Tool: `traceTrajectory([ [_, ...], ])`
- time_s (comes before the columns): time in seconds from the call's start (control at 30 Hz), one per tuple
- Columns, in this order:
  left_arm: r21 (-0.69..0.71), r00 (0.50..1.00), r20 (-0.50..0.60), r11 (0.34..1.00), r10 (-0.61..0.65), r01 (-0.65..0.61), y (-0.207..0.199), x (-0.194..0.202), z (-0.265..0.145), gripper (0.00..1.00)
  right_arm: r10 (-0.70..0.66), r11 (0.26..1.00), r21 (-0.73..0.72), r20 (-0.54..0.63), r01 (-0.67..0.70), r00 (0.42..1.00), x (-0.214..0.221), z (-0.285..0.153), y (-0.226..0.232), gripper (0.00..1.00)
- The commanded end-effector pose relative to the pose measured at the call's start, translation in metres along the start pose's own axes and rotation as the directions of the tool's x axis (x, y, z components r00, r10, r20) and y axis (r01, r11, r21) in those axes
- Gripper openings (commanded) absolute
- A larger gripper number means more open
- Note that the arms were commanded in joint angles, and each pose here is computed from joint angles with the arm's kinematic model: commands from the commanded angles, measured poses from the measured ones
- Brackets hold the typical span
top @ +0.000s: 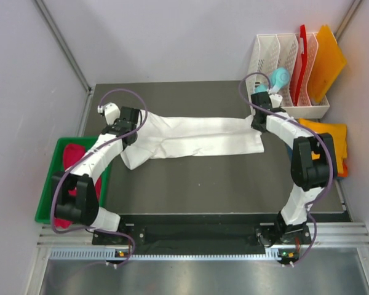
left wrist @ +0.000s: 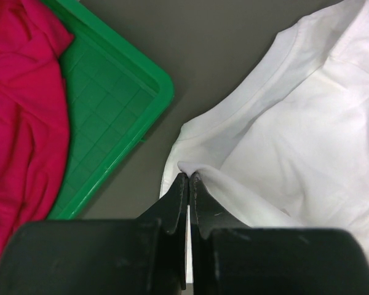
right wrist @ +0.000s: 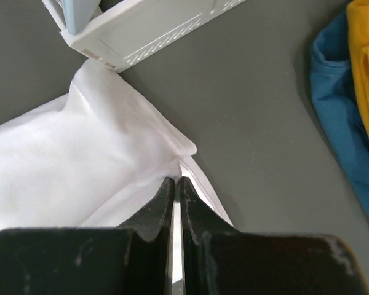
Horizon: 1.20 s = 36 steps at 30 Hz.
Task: Fold and stack the t-shirts
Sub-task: Fold the tshirt
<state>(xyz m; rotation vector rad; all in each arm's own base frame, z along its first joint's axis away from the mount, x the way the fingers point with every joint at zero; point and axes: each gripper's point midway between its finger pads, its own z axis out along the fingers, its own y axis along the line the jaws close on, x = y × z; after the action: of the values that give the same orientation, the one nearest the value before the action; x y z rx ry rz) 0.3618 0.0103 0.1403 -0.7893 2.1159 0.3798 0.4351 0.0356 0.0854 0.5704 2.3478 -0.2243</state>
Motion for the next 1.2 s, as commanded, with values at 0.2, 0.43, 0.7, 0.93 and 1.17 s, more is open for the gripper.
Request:
traceTrajectory([
  [0.2, -0.078, 0.999, 0.022, 0.997, 0.027, -0.025, -0.011, -0.011, 0.030, 0.00, -0.003, 1.000, -0.019, 0.024, 0.003, 1.000, -0.017, 0.023, 0.032, 0.00],
  [0.43, -0.091, 0.999, 0.018, 0.995, 0.031, -0.029, -0.025, -0.015, 0.044, 0.00, -0.002, 1.000, 0.003, 0.011, 0.002, 1.000, -0.016, 0.034, 0.031, 0.00],
  [0.7, -0.061, 1.000, 0.015, 0.998, 0.011, -0.011, -0.034, -0.022, 0.041, 0.30, 0.043, 0.999, -0.035, 0.066, -0.040, 0.997, -0.030, 0.020, 0.030, 0.28],
  [0.93, 0.055, 0.999, 0.039, 0.998, 0.013, -0.015, -0.046, -0.031, 0.004, 0.99, 0.075, 0.987, -0.153, 0.147, -0.053, 0.986, -0.042, -0.040, 0.039, 0.53],
  [1.17, 0.156, 0.998, 0.009, 0.985, 0.068, -0.069, -0.069, 0.014, -0.030, 0.99, 0.010, 0.977, -0.215, 0.022, -0.005, 1.000, 0.042, -0.052, 0.046, 0.45],
])
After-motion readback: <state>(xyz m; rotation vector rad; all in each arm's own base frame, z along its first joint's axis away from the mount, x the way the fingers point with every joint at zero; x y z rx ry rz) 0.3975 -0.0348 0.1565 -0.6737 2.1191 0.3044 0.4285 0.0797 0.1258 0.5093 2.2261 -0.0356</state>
